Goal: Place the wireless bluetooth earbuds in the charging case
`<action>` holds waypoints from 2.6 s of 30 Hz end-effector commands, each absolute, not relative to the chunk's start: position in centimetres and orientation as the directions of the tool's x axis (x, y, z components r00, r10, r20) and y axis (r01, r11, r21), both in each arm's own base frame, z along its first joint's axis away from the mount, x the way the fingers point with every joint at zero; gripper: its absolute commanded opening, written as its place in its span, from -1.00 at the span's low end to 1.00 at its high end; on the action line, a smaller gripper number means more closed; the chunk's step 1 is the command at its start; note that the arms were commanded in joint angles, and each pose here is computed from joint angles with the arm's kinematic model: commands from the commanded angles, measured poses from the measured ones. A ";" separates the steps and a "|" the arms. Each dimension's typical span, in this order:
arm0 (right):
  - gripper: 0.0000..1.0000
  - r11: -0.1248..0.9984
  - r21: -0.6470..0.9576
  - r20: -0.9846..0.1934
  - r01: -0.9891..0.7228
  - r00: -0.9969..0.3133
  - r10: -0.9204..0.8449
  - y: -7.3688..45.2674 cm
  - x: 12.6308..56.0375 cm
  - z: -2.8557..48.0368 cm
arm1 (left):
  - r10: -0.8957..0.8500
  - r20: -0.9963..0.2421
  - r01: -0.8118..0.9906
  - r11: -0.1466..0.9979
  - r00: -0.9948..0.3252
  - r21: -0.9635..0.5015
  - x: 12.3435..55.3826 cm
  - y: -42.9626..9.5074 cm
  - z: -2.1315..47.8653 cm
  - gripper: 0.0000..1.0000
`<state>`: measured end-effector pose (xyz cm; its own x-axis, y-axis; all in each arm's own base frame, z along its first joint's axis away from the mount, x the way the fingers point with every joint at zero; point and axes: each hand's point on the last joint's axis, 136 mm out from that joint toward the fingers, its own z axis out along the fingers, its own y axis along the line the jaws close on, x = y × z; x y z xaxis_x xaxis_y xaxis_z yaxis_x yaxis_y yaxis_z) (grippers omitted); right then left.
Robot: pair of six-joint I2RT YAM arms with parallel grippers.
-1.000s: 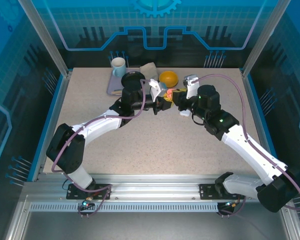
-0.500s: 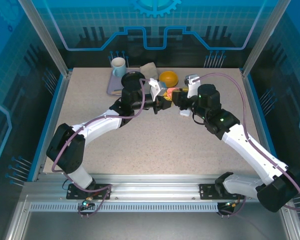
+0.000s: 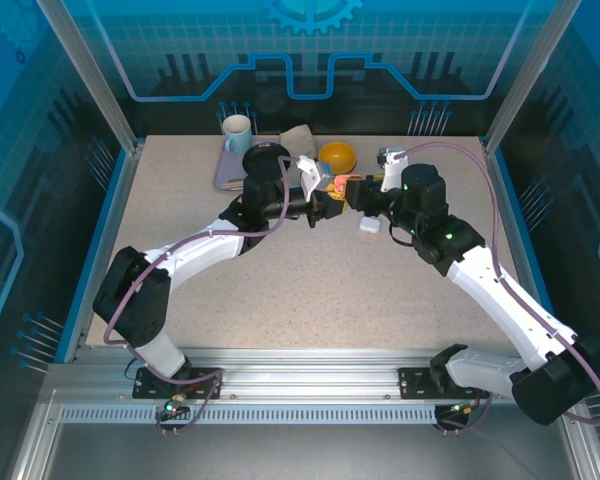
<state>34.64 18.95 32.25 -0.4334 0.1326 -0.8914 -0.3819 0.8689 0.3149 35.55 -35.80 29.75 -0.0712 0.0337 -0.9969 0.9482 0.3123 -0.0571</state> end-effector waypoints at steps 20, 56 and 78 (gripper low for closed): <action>0.22 0.767 0.558 -0.799 -0.317 -0.453 0.394 16.1 35.1 37.0 | -0.012 -1.000 0.954 0.298 -0.027 -0.029 35.7 -36.1 31.6 -1.00; -0.87 0.747 0.564 -0.756 -0.352 -0.584 0.296 18.0 34.7 33.8 | -0.004 -1.000 0.959 0.282 -0.014 -0.015 35.7 -36.3 31.6 -1.00; -0.21 0.780 0.562 -0.764 -0.276 -0.534 0.362 15.6 34.0 34.6 | -0.006 -1.000 0.959 0.282 -0.012 -0.013 35.5 -36.2 31.7 -1.00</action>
